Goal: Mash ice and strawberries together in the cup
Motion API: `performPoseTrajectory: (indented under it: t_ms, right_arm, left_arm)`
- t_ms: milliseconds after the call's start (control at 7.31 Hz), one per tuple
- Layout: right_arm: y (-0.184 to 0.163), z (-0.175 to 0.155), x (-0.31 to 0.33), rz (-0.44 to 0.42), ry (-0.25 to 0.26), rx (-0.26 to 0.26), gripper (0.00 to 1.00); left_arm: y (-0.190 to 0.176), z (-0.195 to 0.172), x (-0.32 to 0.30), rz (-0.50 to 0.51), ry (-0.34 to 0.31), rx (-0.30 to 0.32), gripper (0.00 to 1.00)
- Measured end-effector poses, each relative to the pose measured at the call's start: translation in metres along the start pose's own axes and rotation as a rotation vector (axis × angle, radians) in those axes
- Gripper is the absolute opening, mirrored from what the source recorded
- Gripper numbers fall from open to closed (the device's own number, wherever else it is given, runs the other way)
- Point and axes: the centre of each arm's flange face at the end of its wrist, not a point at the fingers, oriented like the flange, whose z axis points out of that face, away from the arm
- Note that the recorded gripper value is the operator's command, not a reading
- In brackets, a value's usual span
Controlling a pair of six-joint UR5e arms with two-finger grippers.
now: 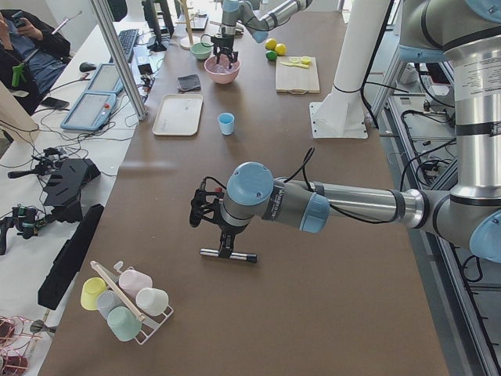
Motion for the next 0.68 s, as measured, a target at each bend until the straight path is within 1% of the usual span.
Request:
performPoseTrajectory:
  t_ms: [137,273,410,547,684]
  right_arm:
    - [-0.003,-0.009,0.014,0.072,-0.002,-0.004,0.86]
    - [-0.014,-0.020,0.028,0.224,0.005,-0.020,0.92]
    - [-0.026,-0.030,0.034,0.410,0.013,-0.033,0.98]
    - [-0.035,-0.039,0.034,0.593,0.021,-0.029,0.98]
    - [-0.038,-0.044,0.033,0.743,0.027,-0.023,0.98]
  left_arm:
    - [-0.001,-0.001,0.001,0.003,0.000,0.003,0.99]
    - [-0.002,-0.002,0.002,0.003,0.000,0.004,0.99]
    - [-0.002,-0.002,0.003,0.005,0.005,0.005,0.99]
    - [-0.002,-0.003,0.005,0.006,0.011,0.005,0.99]
    - [-0.002,-0.003,0.006,0.007,0.014,0.006,0.99]
